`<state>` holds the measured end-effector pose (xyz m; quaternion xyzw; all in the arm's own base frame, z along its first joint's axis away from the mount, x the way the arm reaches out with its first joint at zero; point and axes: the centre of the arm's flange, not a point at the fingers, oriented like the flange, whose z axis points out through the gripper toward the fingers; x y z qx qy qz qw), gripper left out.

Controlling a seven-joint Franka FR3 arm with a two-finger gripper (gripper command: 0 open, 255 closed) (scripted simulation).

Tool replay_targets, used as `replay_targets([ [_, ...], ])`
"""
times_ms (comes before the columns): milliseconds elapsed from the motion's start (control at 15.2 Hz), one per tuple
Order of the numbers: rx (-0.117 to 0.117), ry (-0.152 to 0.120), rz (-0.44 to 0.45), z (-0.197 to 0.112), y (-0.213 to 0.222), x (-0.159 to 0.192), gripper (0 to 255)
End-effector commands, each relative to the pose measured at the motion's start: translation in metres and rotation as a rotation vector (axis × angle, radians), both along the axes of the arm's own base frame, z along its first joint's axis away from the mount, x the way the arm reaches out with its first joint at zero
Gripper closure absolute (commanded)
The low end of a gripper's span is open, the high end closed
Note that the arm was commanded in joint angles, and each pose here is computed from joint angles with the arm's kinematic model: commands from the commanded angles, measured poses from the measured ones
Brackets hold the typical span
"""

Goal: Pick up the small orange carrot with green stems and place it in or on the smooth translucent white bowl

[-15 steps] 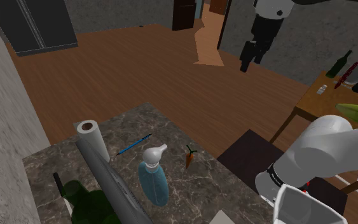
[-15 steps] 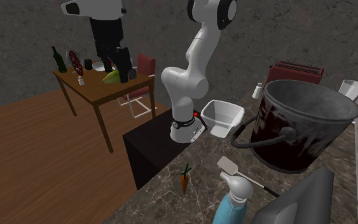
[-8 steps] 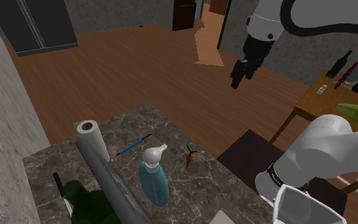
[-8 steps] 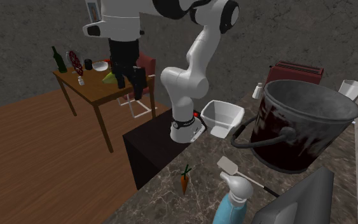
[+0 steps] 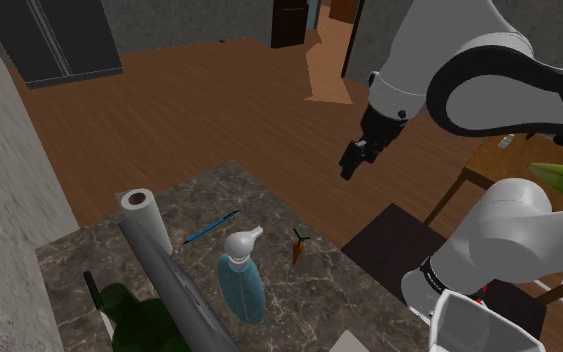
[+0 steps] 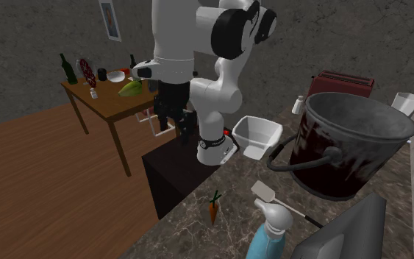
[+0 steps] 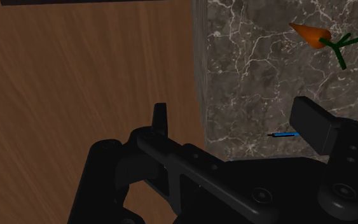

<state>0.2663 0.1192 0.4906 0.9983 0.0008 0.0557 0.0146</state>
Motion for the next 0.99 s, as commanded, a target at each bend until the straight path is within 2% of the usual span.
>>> replay_targets([
  [0,0.010,-0.018,-0.002,-0.020,0.020,-0.006,0],
  [858,0.066,-0.123,-0.002,-0.134,0.141,-0.035,0],
  [924,0.067,-0.125,-0.003,-0.136,0.144,-0.036,0],
])
